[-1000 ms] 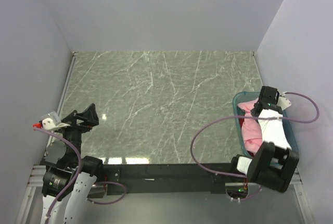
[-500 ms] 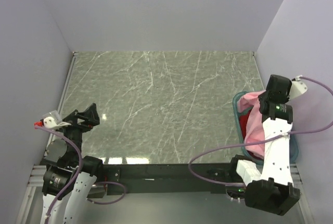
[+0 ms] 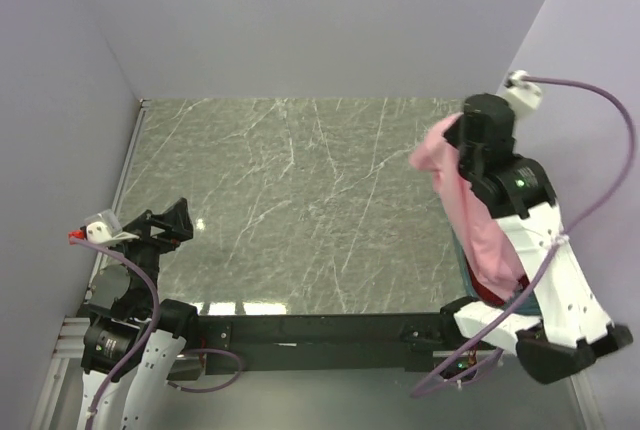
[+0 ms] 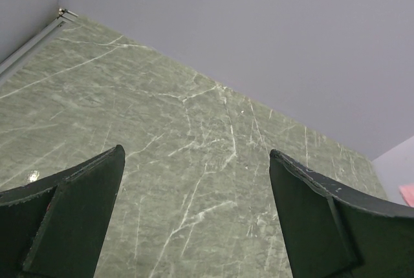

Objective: Fold and stack the t-shirts
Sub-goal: Grab the tshirt from the pile, then move the tshirt to the center of the board

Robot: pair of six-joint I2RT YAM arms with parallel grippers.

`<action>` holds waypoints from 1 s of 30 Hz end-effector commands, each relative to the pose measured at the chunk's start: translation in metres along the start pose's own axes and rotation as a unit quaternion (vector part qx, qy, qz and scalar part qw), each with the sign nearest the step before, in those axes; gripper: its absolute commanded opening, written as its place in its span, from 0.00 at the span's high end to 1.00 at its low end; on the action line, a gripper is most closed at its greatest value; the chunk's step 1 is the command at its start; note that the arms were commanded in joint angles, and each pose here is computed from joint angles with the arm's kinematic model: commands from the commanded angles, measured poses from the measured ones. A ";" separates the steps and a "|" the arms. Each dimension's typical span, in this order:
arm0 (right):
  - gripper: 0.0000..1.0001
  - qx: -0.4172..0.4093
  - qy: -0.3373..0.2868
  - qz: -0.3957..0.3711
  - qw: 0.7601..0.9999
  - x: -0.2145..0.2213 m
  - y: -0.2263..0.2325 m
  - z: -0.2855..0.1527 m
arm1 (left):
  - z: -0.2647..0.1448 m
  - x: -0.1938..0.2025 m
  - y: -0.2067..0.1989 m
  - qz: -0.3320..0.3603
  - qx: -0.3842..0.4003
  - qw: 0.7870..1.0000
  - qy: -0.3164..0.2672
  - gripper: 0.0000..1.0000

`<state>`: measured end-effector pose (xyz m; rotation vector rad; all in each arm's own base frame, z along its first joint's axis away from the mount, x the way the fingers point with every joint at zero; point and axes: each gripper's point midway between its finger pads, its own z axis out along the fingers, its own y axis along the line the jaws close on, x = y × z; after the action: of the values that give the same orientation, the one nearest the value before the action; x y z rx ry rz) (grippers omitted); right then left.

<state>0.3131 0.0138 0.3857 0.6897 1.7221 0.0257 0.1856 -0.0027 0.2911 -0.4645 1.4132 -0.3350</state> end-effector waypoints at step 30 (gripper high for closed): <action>0.34 -0.340 0.257 -0.306 0.852 0.290 0.178 -0.047 | 0.025 0.031 -0.027 -0.023 0.027 0.995 0.092 0.01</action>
<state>0.2974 0.3620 0.2217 -0.5766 2.1557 0.4365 0.2042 -0.0165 0.2770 -0.4595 1.5174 -0.3578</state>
